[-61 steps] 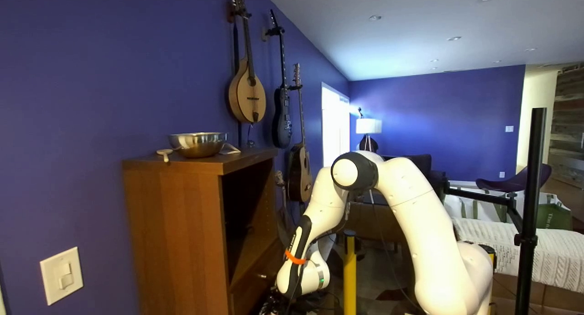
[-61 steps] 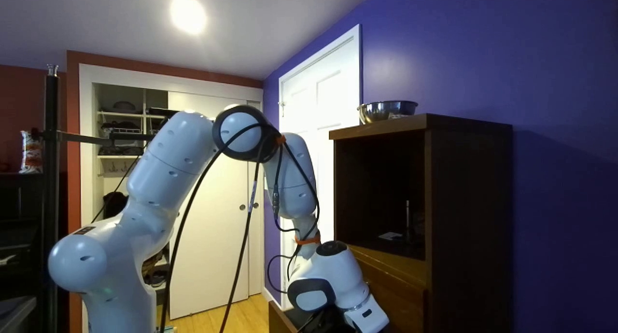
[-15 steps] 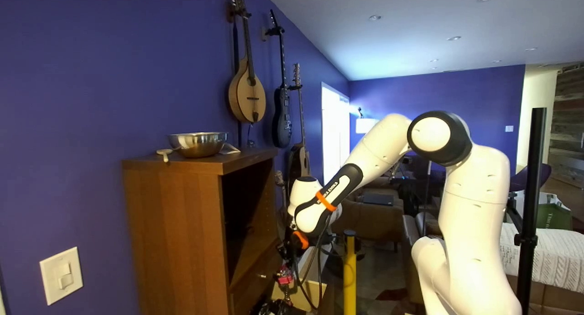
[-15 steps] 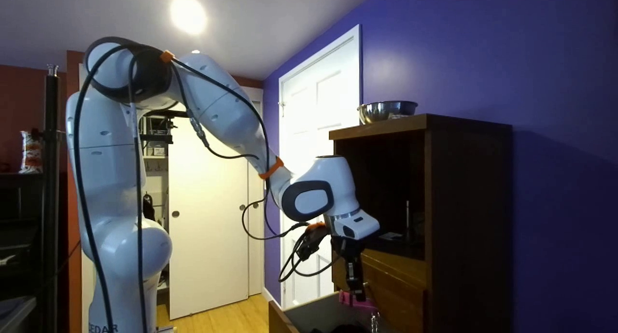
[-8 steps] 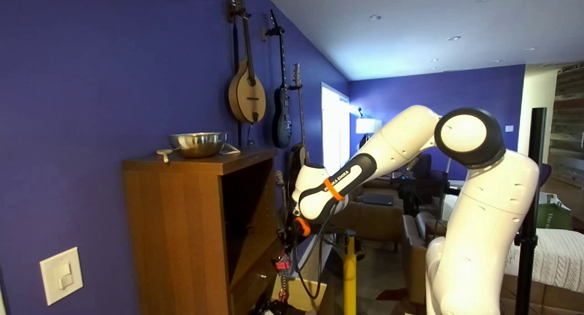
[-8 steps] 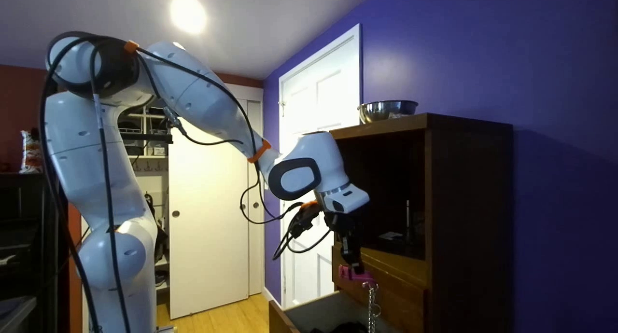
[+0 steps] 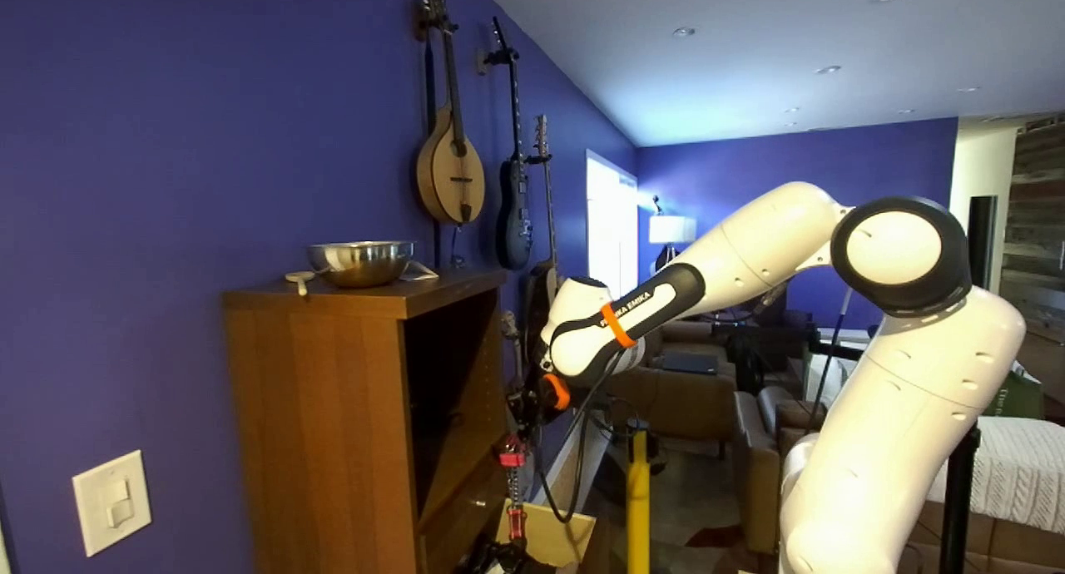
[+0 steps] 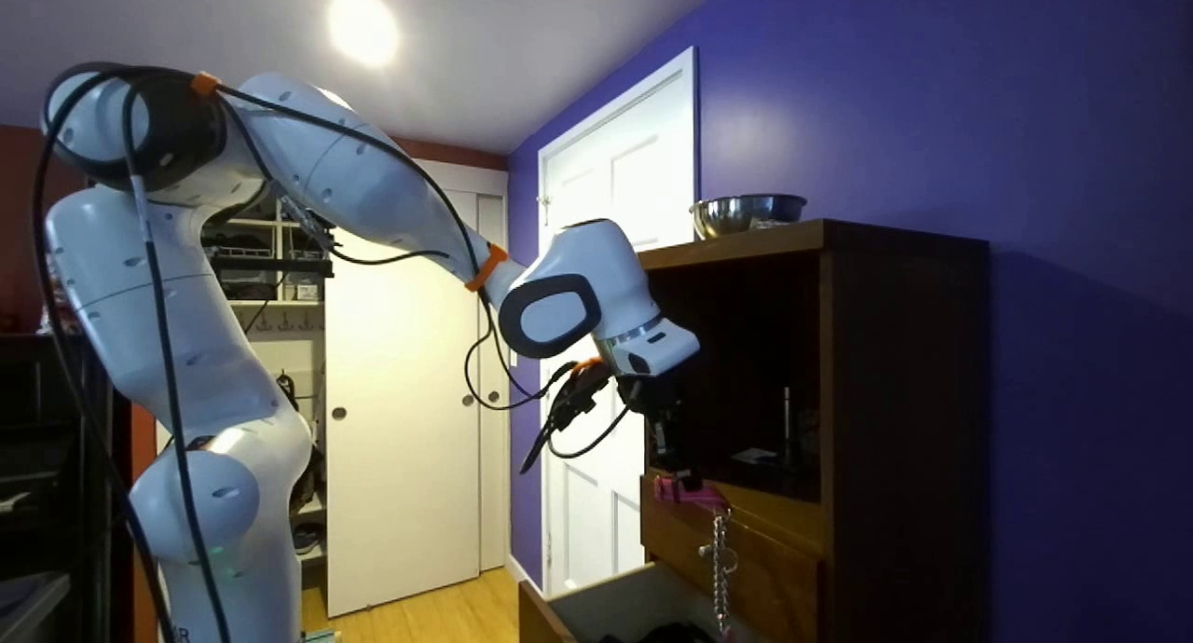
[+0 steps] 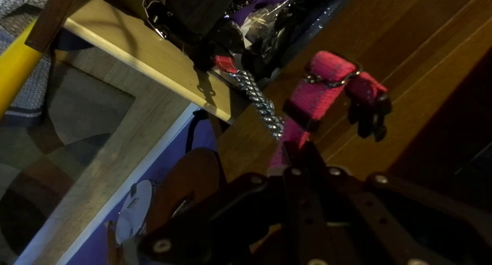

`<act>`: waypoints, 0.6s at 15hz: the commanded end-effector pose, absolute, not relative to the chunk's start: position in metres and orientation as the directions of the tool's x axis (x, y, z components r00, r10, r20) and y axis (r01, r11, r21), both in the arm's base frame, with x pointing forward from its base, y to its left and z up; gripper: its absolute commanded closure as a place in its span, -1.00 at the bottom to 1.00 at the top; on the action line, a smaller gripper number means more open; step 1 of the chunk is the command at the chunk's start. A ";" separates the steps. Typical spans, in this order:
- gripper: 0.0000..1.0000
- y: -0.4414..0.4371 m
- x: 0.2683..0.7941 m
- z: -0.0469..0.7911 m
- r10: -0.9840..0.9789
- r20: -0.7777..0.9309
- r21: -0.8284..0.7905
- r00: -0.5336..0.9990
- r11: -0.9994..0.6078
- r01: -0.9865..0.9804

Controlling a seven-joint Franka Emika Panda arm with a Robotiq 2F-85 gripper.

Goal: Pick up the chains with the pink straps and put it on the top brown shelf

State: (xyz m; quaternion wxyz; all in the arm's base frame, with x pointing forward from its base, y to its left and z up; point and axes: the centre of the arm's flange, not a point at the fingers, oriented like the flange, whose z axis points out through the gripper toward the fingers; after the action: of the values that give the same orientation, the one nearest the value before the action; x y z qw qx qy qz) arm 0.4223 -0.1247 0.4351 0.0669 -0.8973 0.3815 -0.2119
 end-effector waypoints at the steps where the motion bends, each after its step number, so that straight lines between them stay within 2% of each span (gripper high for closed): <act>1: 0.98 -0.122 0.409 0.457 -0.717 0.348 -0.316 0.604 -0.696 -0.644; 9: 0.98 -0.116 0.399 0.490 -0.702 0.424 -0.347 0.572 -0.709 -0.613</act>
State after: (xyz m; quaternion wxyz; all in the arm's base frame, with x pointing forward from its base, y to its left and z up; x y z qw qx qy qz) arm 0.4120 -0.1219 0.4735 0.0717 -0.8872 0.3781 -0.2544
